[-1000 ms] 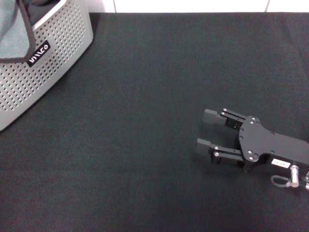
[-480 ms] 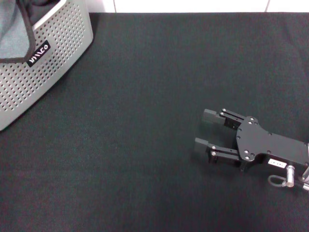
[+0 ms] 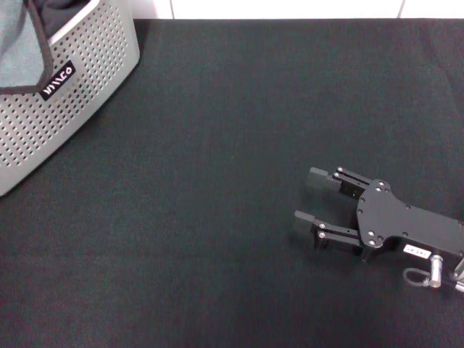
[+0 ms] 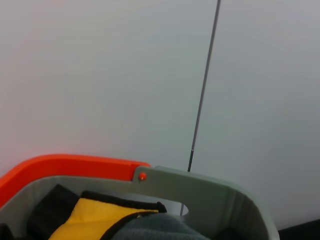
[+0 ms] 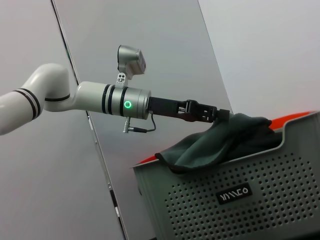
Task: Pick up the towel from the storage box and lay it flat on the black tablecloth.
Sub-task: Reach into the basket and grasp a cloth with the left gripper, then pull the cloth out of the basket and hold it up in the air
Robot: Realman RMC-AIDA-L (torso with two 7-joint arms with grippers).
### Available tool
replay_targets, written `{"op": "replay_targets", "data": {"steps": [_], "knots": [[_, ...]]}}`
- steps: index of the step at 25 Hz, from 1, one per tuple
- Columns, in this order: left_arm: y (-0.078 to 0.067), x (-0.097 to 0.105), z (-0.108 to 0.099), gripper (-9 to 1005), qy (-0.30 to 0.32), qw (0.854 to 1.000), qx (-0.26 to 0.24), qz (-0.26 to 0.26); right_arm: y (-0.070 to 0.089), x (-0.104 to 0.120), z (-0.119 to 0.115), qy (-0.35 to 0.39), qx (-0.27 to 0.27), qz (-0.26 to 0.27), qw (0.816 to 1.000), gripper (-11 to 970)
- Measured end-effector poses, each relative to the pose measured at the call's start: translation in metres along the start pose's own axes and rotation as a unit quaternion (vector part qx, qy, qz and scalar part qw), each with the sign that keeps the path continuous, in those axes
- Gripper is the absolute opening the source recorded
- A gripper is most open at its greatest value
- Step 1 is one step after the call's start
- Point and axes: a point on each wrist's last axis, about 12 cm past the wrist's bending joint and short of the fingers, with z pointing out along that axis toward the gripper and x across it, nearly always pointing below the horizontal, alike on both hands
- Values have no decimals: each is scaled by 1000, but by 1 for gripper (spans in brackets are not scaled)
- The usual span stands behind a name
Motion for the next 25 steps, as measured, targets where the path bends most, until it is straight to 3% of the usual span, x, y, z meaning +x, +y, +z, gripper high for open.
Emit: {"op": "replay_targets", "data": {"steps": [6, 14, 20, 25], "knots": [[1, 3, 2, 470, 5, 1000, 4, 0, -1, 0, 1, 0, 1, -2, 1000, 799], [-1, 4, 0, 196, -16, 1000, 16, -1, -2, 1, 2, 5, 6, -5, 1000, 800], [-5, 5, -23, 46, -114, 991, 62, 13, -3, 0, 2, -2, 13, -16, 1000, 799], [-21, 5, -55, 44, -239, 958, 151, 53, -2, -2, 2, -12, 11, -29, 999, 797]]}}
